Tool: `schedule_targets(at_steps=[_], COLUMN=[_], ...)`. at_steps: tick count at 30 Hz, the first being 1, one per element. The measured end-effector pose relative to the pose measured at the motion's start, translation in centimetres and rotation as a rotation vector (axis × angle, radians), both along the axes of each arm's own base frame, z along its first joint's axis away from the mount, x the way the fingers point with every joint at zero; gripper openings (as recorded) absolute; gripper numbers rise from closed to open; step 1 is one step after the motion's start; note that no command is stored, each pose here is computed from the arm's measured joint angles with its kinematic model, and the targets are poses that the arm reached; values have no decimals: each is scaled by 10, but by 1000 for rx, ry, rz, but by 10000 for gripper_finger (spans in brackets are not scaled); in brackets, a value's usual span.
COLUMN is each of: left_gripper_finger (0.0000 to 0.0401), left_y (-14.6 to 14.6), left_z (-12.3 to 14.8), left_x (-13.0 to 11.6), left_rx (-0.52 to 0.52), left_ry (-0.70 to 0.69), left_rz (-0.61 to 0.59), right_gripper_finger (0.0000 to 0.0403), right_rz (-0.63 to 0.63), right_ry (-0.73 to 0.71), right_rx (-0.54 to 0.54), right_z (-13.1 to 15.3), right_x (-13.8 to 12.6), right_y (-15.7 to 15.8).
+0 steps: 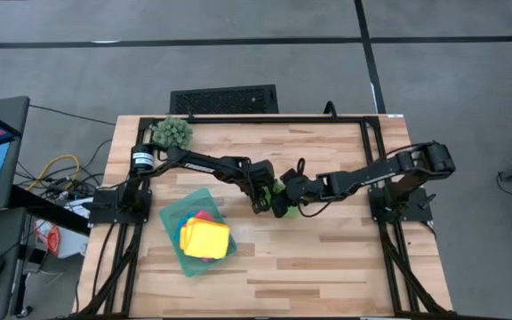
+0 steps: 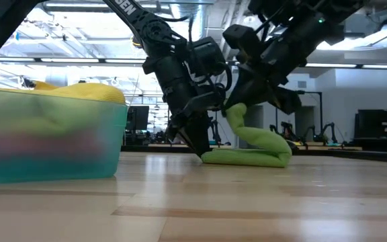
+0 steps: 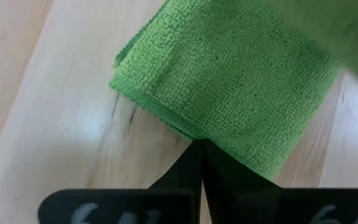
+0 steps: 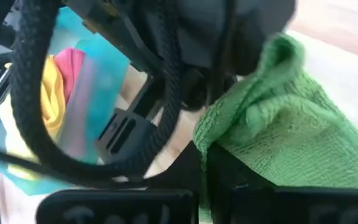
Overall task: Fold microfiber towels
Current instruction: Fold the green microfiber towel
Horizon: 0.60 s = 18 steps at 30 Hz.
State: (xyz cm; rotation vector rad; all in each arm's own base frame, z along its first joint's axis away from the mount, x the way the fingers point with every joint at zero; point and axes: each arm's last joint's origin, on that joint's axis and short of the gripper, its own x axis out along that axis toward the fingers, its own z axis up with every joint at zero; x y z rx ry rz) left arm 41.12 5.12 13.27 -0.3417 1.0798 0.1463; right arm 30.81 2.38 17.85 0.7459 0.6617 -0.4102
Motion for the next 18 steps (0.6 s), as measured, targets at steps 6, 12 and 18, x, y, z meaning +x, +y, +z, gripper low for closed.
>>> schedule_targets(at_steps=[6, 12, 18], left_gripper_finger=[0, 0, 0], left_y=[0, 0, 0], left_z=[0, 0, 0], left_x=[0, 1, 1], left_rx=[-6, -11, -12], left_ry=[-1, -6, -5], left_rz=[5, 10, 10], right_gripper_finger=[37, 90, 158], right_rz=[-9, -25, -33], right_ry=[28, 35, -5], right_rx=[-6, 5, -12], right_z=[-8, -10, 5], right_x=[5, 5, 0], right_y=[-3, -4, -9])
